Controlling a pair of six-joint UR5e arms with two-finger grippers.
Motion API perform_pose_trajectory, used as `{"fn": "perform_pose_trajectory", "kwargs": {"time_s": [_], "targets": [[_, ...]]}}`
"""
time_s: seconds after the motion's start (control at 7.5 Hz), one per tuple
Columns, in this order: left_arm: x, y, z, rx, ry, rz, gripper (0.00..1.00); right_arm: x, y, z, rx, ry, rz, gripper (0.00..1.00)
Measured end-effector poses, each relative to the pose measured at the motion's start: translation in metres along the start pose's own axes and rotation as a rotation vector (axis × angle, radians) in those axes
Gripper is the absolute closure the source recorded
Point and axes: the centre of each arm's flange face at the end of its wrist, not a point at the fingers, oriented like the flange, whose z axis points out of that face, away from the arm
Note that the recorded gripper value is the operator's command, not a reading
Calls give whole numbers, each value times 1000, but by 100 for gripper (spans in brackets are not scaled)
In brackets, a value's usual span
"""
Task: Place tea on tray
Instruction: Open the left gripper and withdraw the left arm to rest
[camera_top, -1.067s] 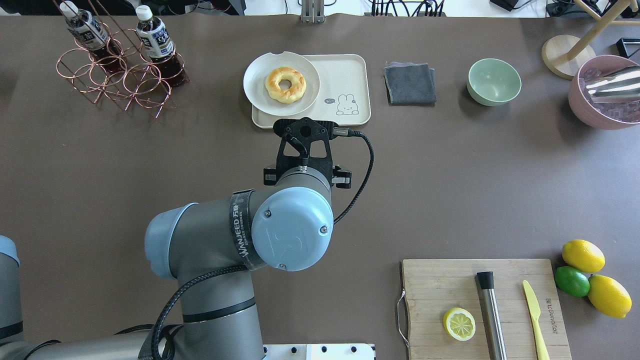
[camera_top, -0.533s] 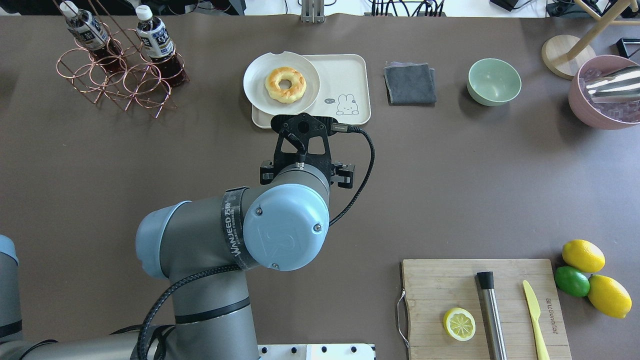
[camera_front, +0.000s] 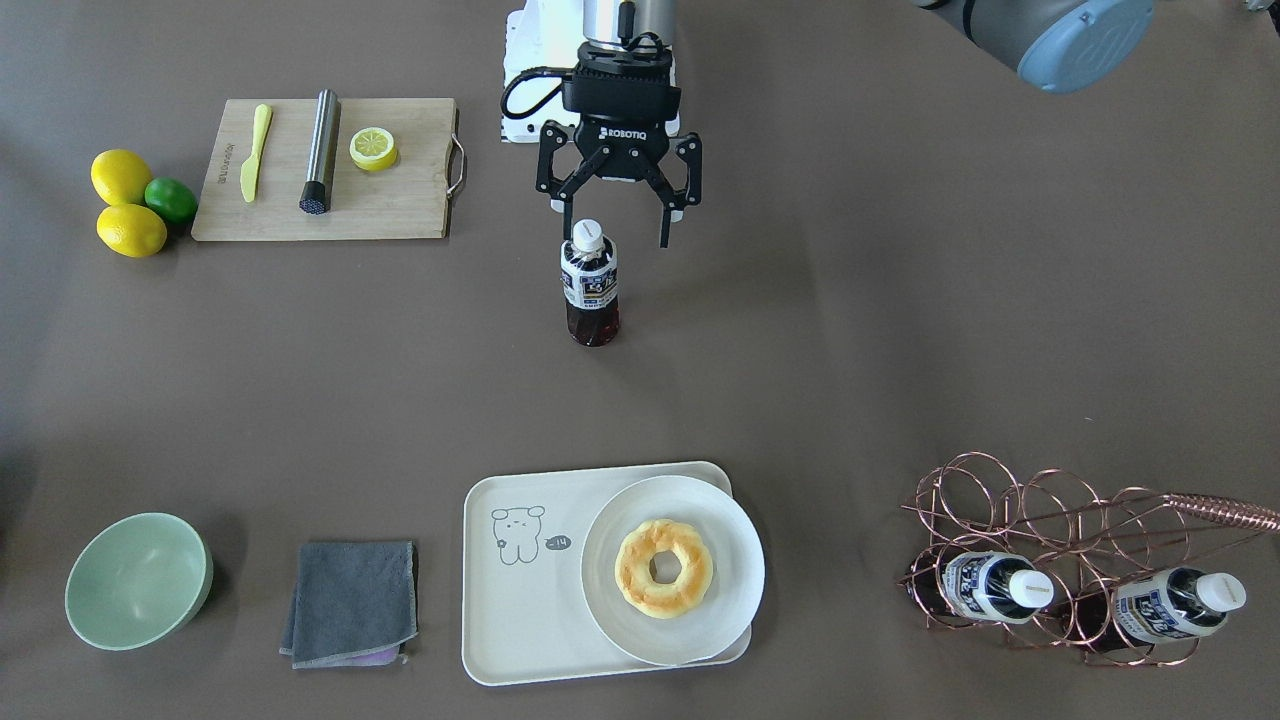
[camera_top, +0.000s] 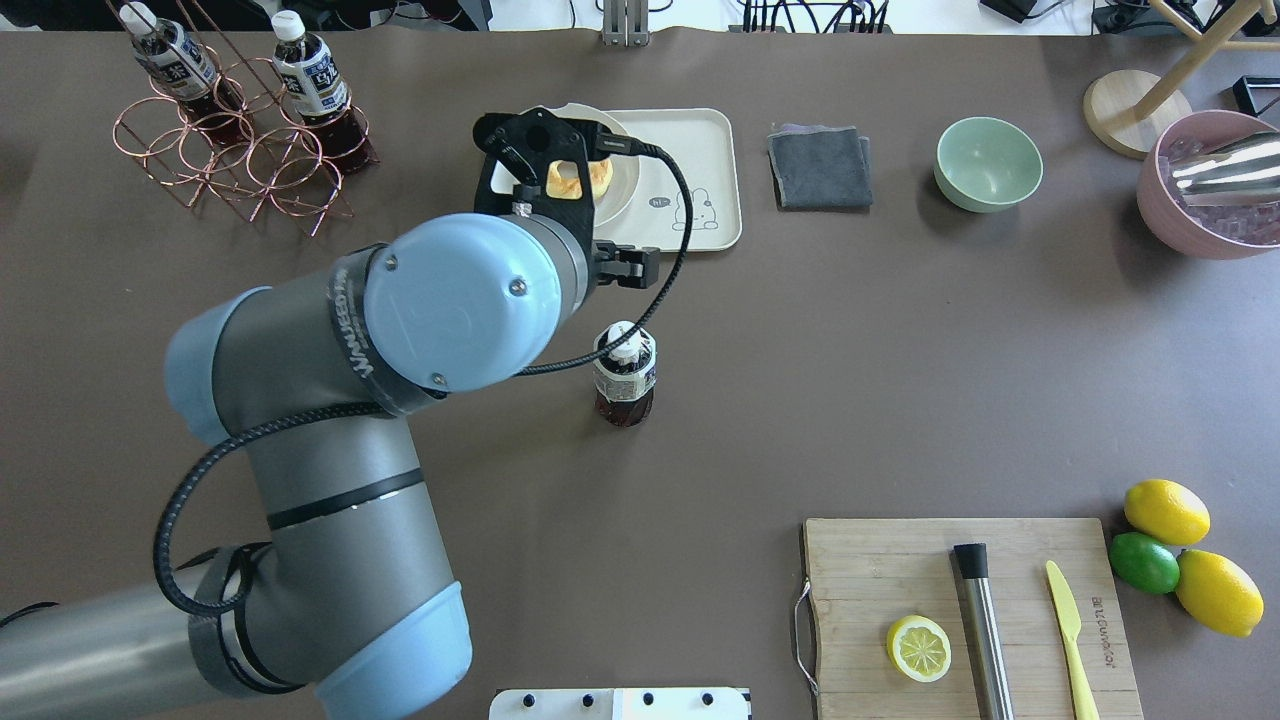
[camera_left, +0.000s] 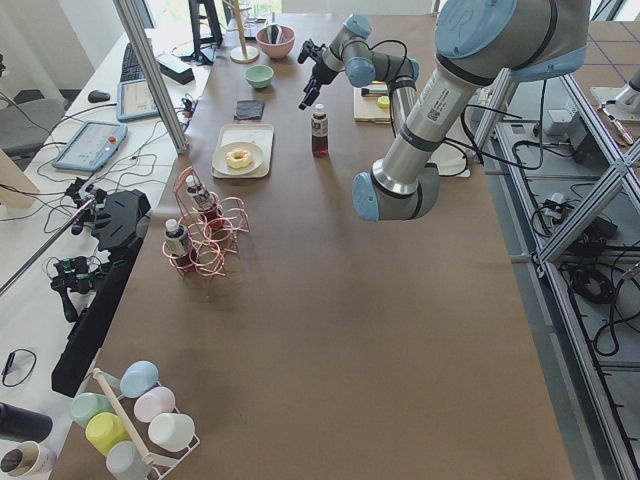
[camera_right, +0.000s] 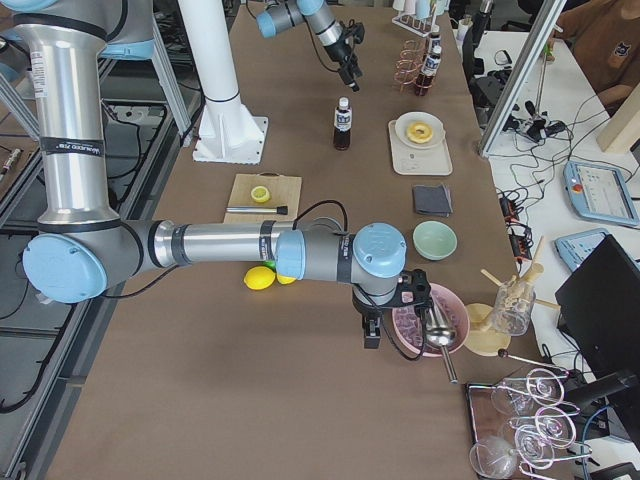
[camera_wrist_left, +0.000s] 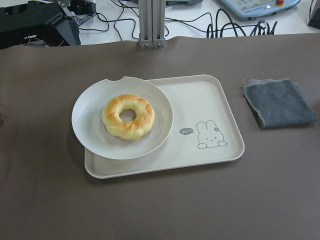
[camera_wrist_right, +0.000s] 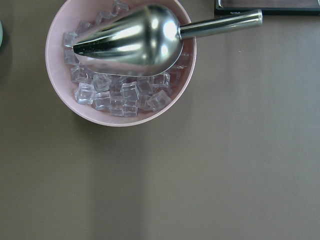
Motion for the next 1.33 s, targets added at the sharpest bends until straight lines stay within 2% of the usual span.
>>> {"fn": "perform_pose_trajectory", "kwargs": {"time_s": [0.27, 0.53, 0.8, 0.93, 1.33], "targets": [[-54, -22, 8, 21, -16, 6, 3, -4, -2, -3, 7, -2, 14, 0], [-109, -38, 19, 77, -24, 55, 3, -8, -2, -6, 14, -17, 18, 0], [-162, -37, 19, 91, -67, 49, 3, -10, -3, -5, 13, -21, 15, 0], [-191, -37, 22, 77, -97, 38, 3, -12, -4, -5, 14, -22, 12, 0], [-349, -39, 33, -130, -217, -87, 3, -36, -7, -14, 31, -20, 1, 0]]}}
